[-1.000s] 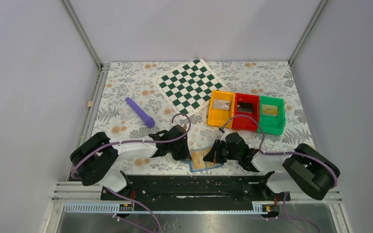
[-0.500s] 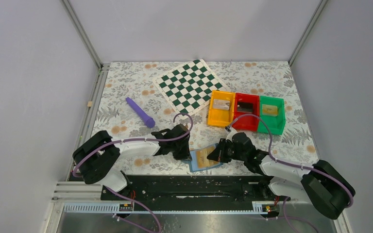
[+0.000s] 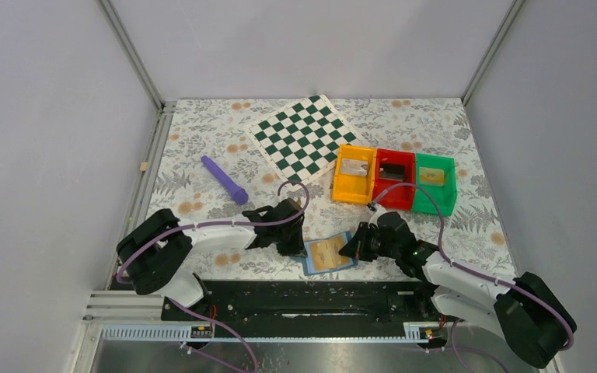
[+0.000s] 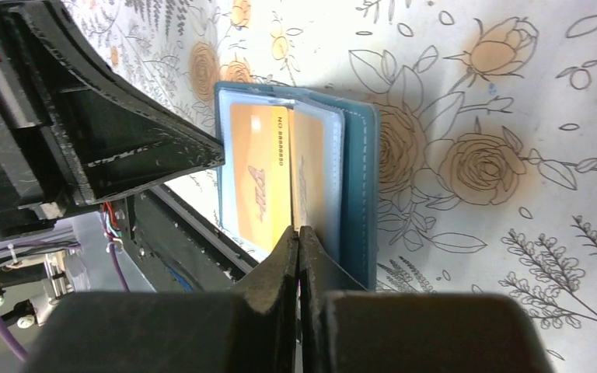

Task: Take the credit cards out of the card holder
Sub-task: Remove the credit card from the card holder.

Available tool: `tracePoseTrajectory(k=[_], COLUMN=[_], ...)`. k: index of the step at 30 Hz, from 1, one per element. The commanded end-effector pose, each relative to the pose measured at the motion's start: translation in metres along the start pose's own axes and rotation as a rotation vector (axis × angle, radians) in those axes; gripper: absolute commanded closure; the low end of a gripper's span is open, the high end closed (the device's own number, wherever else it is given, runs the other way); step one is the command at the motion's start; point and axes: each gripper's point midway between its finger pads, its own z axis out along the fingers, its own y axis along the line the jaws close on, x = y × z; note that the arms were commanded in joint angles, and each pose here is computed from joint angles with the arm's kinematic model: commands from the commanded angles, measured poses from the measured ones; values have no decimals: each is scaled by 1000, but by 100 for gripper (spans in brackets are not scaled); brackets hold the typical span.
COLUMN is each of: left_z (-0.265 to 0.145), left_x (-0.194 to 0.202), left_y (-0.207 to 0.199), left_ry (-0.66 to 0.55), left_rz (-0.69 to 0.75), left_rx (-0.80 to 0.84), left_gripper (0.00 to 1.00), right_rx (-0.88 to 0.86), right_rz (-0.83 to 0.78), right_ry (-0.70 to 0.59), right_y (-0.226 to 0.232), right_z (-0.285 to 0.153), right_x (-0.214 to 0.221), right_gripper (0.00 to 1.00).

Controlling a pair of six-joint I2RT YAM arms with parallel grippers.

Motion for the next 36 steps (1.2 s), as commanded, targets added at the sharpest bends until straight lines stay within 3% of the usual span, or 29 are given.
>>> tracePoseTrajectory(k=[1, 4, 7, 22, 28, 36], left_z=[3, 2, -2, -30, -19, -2], left_x=[-14, -15, -16, -21, -18, -7], left_y=[38, 31, 24, -42, -33, -3], left_ry=[-84, -78, -81, -82, -78, -60], left_rz=[33, 34, 26, 39, 24, 17], left_rx=[-144, -124, -98, 148, 128, 38], left_gripper=[100, 100, 100, 98, 98, 99], right_rx=[-126, -171, -199, -173, -130, -57], right_rz=[-38, -40, -43, 43, 50, 17], right_ry=[-15, -8, 7, 1, 10, 26], right_y=[32, 43, 52, 76, 75, 50], right_z=[-6, -7, -9, -18, -5, 20], right_x=[-13, -14, -15, -30, -25, -16], right_gripper=[98, 87, 83, 83, 82, 65])
